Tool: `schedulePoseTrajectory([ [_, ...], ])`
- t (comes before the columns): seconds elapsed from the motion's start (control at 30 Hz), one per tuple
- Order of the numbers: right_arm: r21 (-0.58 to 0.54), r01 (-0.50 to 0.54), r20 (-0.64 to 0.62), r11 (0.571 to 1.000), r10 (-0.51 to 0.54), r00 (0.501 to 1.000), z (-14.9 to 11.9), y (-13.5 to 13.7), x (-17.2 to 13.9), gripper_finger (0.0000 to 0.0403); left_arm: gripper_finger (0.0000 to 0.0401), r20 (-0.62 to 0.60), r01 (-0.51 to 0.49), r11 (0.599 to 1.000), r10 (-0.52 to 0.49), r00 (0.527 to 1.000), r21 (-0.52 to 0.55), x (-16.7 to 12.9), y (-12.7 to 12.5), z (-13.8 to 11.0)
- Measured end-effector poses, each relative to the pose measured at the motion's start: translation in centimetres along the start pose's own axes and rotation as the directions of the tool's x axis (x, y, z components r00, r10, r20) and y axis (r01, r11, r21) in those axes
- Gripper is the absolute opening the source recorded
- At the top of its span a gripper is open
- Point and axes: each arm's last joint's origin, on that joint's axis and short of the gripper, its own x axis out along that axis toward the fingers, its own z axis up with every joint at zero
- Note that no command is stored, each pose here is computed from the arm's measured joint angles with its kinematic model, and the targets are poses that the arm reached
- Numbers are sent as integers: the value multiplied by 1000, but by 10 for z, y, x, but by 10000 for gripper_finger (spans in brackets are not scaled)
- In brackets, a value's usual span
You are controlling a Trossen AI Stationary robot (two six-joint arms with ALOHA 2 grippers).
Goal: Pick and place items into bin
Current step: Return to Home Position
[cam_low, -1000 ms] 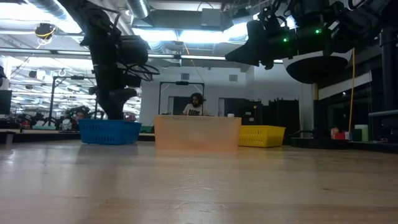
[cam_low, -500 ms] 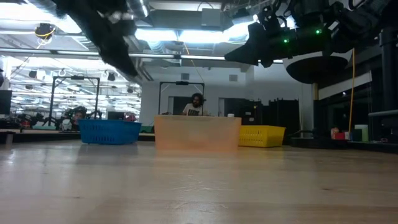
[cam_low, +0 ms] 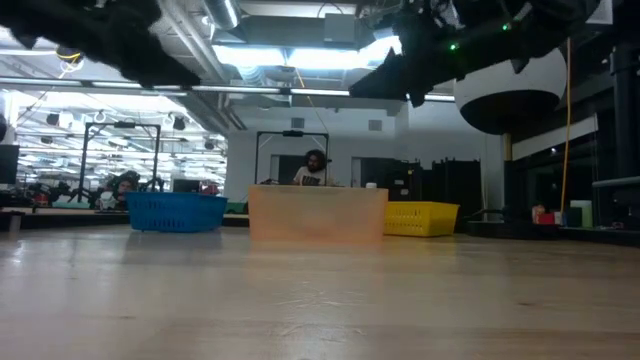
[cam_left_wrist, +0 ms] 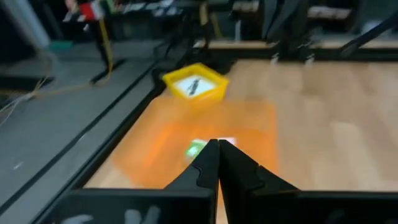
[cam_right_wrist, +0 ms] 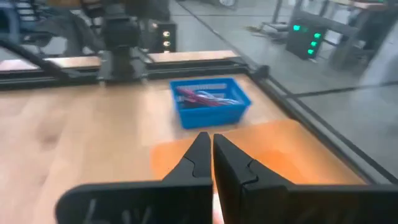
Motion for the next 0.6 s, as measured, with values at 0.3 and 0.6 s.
schedulePoseTrajectory([
  [0.3,-12,-92,-28,996,92,995,-12,37,-3,0,2,186,191,982,-186,965,-6,-23,-16,-26],
  [0.6,-18,-102,37,995,102,994,-7,55,-9,0,2,285,181,982,-189,940,55,-40,-17,-38],
])
